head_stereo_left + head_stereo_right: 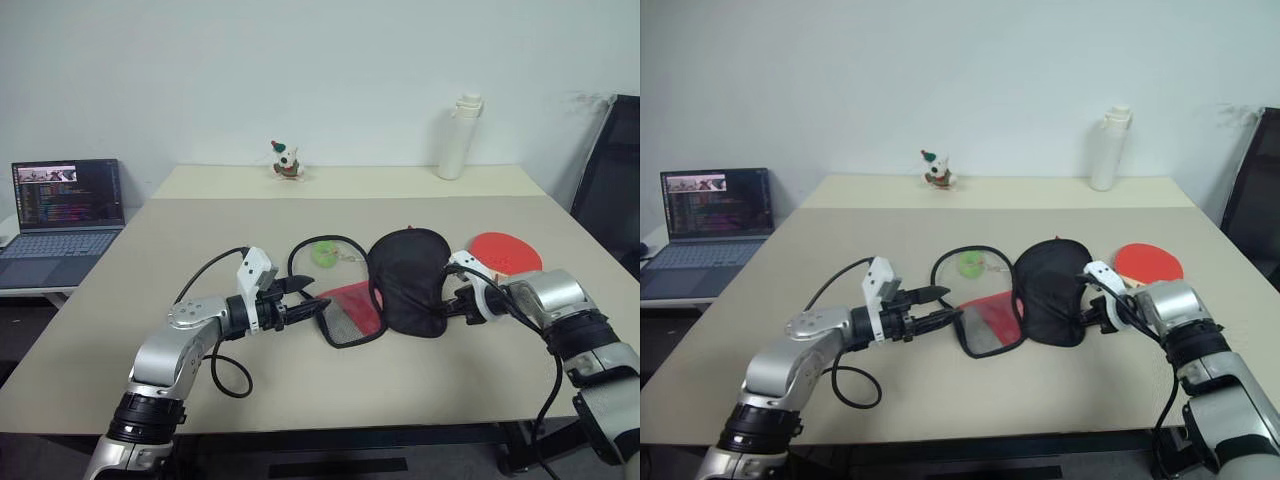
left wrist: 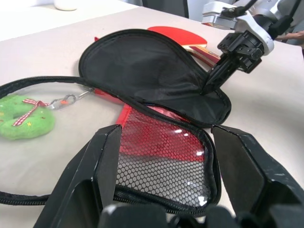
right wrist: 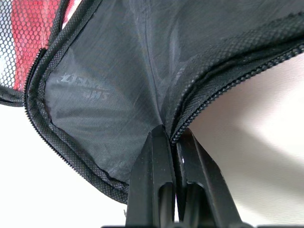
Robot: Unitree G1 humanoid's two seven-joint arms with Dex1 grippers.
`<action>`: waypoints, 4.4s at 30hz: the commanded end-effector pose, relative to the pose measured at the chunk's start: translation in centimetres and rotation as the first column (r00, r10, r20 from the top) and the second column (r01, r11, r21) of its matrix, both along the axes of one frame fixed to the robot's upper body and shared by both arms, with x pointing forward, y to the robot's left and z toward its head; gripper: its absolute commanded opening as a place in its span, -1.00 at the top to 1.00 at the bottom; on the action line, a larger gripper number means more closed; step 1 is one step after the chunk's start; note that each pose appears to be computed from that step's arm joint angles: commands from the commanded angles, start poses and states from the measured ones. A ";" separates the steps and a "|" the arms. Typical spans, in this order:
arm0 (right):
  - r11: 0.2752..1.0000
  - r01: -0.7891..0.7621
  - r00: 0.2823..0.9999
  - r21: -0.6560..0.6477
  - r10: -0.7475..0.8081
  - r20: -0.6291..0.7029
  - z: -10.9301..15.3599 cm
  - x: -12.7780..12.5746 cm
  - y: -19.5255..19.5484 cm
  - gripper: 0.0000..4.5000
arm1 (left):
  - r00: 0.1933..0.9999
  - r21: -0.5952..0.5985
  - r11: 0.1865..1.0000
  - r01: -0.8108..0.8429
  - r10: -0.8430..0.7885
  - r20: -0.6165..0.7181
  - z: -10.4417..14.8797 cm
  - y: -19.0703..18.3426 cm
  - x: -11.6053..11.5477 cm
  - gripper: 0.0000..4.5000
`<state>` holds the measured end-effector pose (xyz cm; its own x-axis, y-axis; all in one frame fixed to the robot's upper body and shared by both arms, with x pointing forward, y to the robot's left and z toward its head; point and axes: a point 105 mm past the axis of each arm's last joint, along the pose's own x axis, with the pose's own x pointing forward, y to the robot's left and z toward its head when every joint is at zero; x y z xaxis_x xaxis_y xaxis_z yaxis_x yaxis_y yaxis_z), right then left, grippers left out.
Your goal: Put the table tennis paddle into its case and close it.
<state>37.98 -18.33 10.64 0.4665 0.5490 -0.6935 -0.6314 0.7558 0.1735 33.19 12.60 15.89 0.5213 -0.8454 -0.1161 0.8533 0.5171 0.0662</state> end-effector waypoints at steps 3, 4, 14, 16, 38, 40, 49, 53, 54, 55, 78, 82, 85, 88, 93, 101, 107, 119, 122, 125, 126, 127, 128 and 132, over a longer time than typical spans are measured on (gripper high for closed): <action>1.000 0.015 0.999 -0.002 -0.015 0.029 1.1 0.7 -0.7 0.99 | 0.992 0.001 0.999 0.050 -0.049 0.114 2.2 -0.6 -0.4 -0.46; 1.000 0.019 0.999 0.000 -0.019 0.030 1.1 0.7 -0.7 0.91 | 0.991 0.005 0.999 0.051 -0.051 0.121 2.3 -0.6 -0.4 -0.46; 0.995 0.101 0.965 0.004 -0.099 0.245 5.3 2.6 -3.5 -0.52 | 0.988 0.004 0.998 0.067 -0.066 0.140 2.6 -1.3 0.2 -0.46; 0.991 0.127 0.946 0.042 -0.134 0.296 6.8 2.5 -4.1 -0.80 | 0.987 0.000 0.997 0.073 -0.073 0.143 2.7 -1.4 0.2 -0.46; 0.563 0.794 0.469 0.231 -0.808 0.358 2.8 1.8 -7.8 -0.99 | 0.976 0.047 0.990 0.135 -0.141 0.164 3.3 -2.3 1.7 -0.46; 0.552 0.805 0.460 0.218 -0.812 0.359 2.3 2.2 -8.1 -0.99 | 0.976 0.048 0.990 0.134 -0.140 0.165 3.3 -2.2 1.7 -0.46; 0.551 0.820 0.457 0.157 -0.794 0.401 1.1 4.1 -9.1 -0.99 | 0.980 0.049 0.994 0.102 -0.109 0.165 3.1 -1.5 1.5 -0.46; 0.551 0.823 0.462 0.138 -0.791 0.401 0.6 4.6 -9.2 -0.99 | 0.981 0.050 0.994 0.097 -0.104 0.164 3.0 -1.5 1.4 -0.46; 0.549 0.825 0.464 0.133 -0.793 0.395 0.4 4.6 -9.2 -0.91 | 0.981 0.050 0.994 0.096 -0.103 0.164 3.0 -1.4 1.4 -0.46; 0.545 0.828 0.464 0.129 -0.797 0.387 0.2 4.6 -9.2 -0.82 | 0.981 0.050 0.994 0.095 -0.102 0.164 3.0 -1.4 1.4 -0.46; 0.591 0.742 0.389 0.317 -0.764 0.515 8.0 2.0 -6.2 0.48 | 0.985 0.055 0.996 0.069 -0.076 0.155 2.6 -0.7 1.1 -0.46; 0.651 0.677 0.493 0.343 -0.748 0.445 7.2 -0.2 -0.8 0.48 | 0.986 0.052 0.996 0.066 -0.073 0.150 2.5 -0.7 1.0 -0.46; 0.669 0.654 0.535 0.352 -0.739 0.409 6.7 -1.2 1.8 0.48 | 0.986 0.050 0.997 0.067 -0.073 0.147 2.4 -0.7 0.9 -0.46; 0.687 0.634 0.577 0.355 -0.726 0.374 5.8 -1.6 4.4 0.48 | 0.986 0.046 0.997 0.070 -0.076 0.146 2.5 -0.7 0.9 -0.46; 0.711 0.615 0.605 0.342 -0.703 0.374 4.9 -0.9 6.0 0.48 | 0.986 0.049 0.996 0.069 -0.076 0.150 2.5 -0.6 1.0 -0.46; 0.726 0.611 0.619 0.315 -0.686 0.382 3.5 0.1 6.6 0.48 | 0.986 0.057 0.997 0.061 -0.069 0.151 2.5 -0.3 0.8 -0.46; 0.733 0.608 0.627 0.306 -0.679 0.381 3.0 0.4 6.9 0.48 | 0.987 0.062 0.997 0.055 -0.064 0.150 2.4 -0.1 0.7 -0.46; 0.751 0.590 0.648 0.297 -0.660 0.380 2.5 -0.5 8.1 0.48 | 0.987 0.064 0.997 0.050 -0.059 0.148 2.2 0.0 0.7 -0.46; 0.757 0.587 0.658 0.289 -0.653 0.376 2.1 -0.9 8.4 0.48 | 0.987 0.063 0.997 0.049 -0.058 0.147 2.1 -0.1 0.8 -0.46; 0.762 0.585 0.666 0.276 -0.646 0.372 1.6 -1.3 8.6 0.48 | 0.987 0.063 0.997 0.050 -0.059 0.147 2.1 -0.1 0.8 -0.46; 0.763 0.586 0.667 0.273 -0.646 0.372 1.4 -1.3 8.7 0.48 | 0.987 0.063 0.997 0.050 -0.059 0.147 2.1 -0.1 0.8 -0.46; 0.762 0.588 0.666 0.272 -0.646 0.372 1.4 -1.2 8.7 0.48 | 0.987 0.063 0.997 0.050 -0.059 0.147 2.1 -0.2 0.8 -0.46; 0.761 0.590 0.665 0.270 -0.647 0.373 1.3 -1.1 8.6 0.48 | 0.987 0.063 0.997 0.050 -0.059 0.148 2.1 -0.2 0.8 -0.46; 0.745 0.608 0.647 0.275 -0.666 0.372 1.1 -0.8 8.2 0.48 | 0.987 0.065 0.997 0.050 -0.059 0.148 2.1 -0.2 0.9 -0.46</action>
<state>36.88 -10.28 10.47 0.9352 0.0657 -0.3481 -0.0285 0.9934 0.1110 34.14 12.38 16.70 0.4864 -0.8647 -0.1253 0.8681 0.4619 0.1819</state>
